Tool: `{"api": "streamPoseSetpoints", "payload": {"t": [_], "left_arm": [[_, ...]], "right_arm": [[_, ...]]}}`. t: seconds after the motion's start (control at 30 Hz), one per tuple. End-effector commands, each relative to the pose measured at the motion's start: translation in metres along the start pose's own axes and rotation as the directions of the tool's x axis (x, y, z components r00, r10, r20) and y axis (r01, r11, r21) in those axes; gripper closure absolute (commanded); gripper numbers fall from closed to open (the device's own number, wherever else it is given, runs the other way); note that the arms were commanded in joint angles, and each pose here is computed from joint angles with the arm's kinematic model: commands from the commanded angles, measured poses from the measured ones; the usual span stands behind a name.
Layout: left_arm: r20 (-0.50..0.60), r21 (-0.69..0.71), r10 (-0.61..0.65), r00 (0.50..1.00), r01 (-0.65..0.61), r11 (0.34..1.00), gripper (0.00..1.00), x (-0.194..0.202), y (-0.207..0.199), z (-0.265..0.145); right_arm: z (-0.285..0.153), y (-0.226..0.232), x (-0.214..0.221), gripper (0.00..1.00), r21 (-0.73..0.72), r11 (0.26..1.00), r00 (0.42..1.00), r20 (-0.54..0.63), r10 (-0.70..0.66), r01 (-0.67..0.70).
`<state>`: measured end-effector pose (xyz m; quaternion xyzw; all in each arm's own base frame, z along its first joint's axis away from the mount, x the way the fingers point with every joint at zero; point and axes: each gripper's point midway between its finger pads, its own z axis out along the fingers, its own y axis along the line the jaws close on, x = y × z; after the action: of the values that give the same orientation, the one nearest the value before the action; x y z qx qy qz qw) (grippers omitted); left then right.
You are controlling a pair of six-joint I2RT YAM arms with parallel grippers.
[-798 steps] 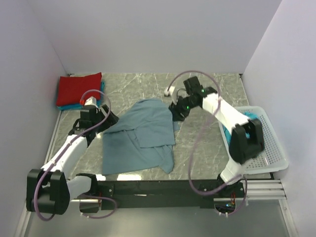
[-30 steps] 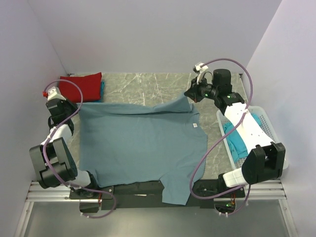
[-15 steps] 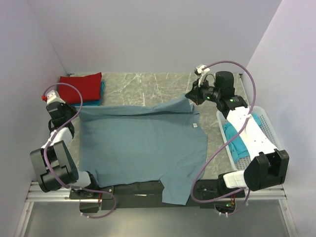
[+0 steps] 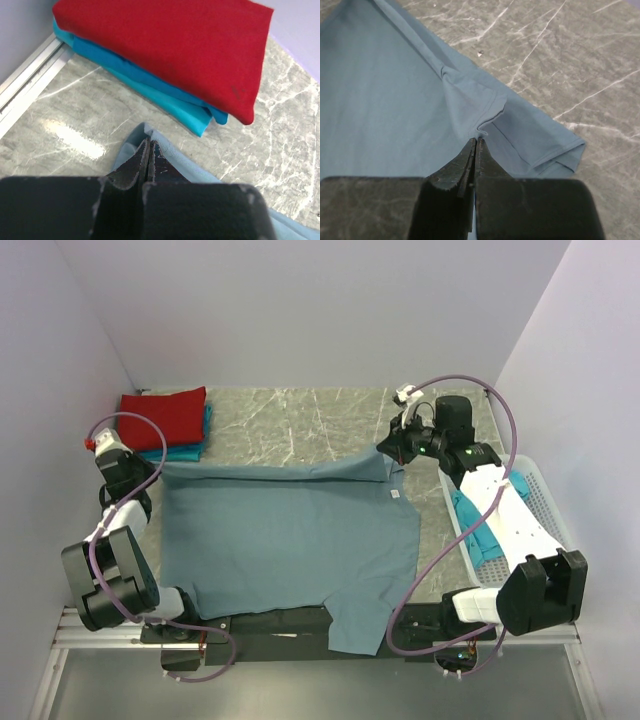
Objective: Fold and stack the t-shirts
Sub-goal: Fold the tshirt
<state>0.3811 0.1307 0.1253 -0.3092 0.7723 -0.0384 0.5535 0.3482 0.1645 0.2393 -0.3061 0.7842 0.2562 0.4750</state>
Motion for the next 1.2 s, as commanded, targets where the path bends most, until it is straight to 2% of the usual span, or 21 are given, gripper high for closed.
{"api": "streamPoseSetpoints", "payload": {"t": [0.0, 0.33, 0.87, 1.07, 1.13, 1.17], "left_arm": [[-0.012, -0.023, -0.021, 1.0, 0.021, 1.0, 1.0, 0.004, 0.006, 0.004], [-0.134, -0.083, -0.075, 0.988, 0.064, 0.994, 0.99, 0.042, 0.02, 0.0], [-0.18, -0.148, -0.093, 0.979, 0.066, 0.987, 0.96, 0.047, 0.026, -0.022], [-0.179, -0.146, -0.079, 0.981, 0.053, 0.988, 0.79, 0.039, 0.023, -0.03], [-0.229, -0.161, -0.084, 0.97, 0.047, 0.986, 0.74, 0.049, 0.025, -0.037], [-0.234, -0.167, -0.09, 0.968, 0.051, 0.985, 0.67, 0.049, 0.026, -0.039]], "right_arm": [[-0.011, 0.011, -0.008, 1.0, -0.016, 0.999, 0.998, 0.034, -0.045, 0.045], [-0.009, 0.011, 0.002, 1.0, -0.013, 0.999, 0.999, 0.004, -0.032, 0.032], [-0.006, 0.009, 0.024, 1.0, -0.004, 1.0, 0.998, -0.057, -0.021, 0.02], [-0.006, 0.009, 0.033, 1.0, -0.001, 1.0, 0.997, -0.08, -0.015, 0.015], [-0.005, 0.008, 0.035, 1.0, 0.003, 1.0, 0.996, -0.088, -0.015, 0.016], [-0.005, 0.008, 0.039, 1.0, 0.004, 1.0, 0.995, -0.097, -0.009, 0.009]]}}
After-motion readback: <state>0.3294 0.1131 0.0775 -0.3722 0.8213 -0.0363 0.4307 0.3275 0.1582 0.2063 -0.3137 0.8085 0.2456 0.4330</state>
